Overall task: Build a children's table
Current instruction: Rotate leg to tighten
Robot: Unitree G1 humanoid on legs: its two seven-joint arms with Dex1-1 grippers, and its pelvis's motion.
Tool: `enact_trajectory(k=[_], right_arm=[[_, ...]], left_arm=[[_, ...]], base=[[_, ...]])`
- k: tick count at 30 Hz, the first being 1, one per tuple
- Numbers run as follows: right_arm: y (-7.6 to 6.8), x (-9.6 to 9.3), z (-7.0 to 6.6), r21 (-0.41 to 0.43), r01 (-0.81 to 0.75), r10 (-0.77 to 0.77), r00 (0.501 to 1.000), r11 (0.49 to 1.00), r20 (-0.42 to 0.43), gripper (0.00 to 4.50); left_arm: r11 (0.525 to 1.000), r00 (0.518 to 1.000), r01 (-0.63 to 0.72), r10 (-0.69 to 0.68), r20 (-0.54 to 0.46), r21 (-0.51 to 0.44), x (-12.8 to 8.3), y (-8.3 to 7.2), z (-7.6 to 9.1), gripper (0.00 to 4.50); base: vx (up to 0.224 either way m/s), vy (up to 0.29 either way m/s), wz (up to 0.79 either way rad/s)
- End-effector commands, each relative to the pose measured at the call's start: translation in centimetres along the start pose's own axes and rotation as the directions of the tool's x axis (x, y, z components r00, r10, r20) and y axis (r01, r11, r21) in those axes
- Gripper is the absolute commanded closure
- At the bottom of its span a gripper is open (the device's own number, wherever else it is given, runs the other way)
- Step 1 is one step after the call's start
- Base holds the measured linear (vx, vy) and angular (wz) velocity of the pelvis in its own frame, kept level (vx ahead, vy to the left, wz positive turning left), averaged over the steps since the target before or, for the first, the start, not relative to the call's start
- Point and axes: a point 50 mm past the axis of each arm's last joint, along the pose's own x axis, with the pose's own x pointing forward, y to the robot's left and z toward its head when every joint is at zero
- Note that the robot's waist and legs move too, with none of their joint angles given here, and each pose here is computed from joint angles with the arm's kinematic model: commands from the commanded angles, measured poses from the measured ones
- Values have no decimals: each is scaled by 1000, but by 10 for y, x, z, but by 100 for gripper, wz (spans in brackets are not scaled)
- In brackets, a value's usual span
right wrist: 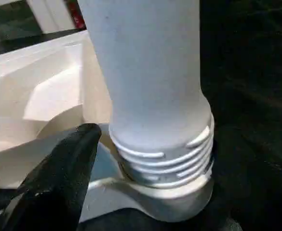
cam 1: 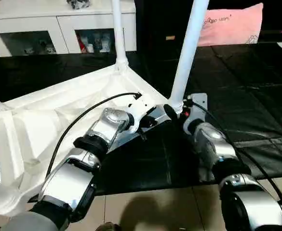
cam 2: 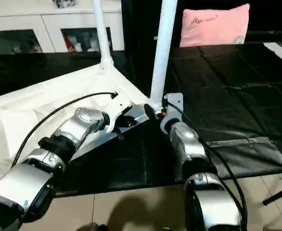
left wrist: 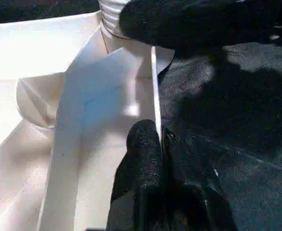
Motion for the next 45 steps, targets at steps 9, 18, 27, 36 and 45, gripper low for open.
enact_trajectory(k=[9, 18, 27, 36, 45], right_arm=[[-30, -40, 7, -103, -147, 148, 989, 984, 9, 11], [-27, -71, 33, -304, -432, 425, 900, 849, -92, 11], [-17, -80, 28, -332, -673, 587, 740, 661, -330, 11], [-9, -73, 22, -321, -766, 648, 643, 558, -408, 11], [-4, -69, 20, -269, -813, 696, 581, 516, -422, 58]], left_arm=[[982, 995, 101, -99, -24, 162, -19, 12, -4, 450], [923, 953, 302, -296, -59, 239, -38, 10, -19, 450], [815, 876, 481, -457, -153, 324, -53, 5, -24, 450], [720, 802, 594, -565, -193, 360, -53, -8, -19, 450], [687, 777, 625, -593, -210, 370, -51, -13, -17, 450]], base=[[0, 0, 0], [0, 0, 0], [0, 0, 0], [0, 0, 0], [0, 0, 0]])
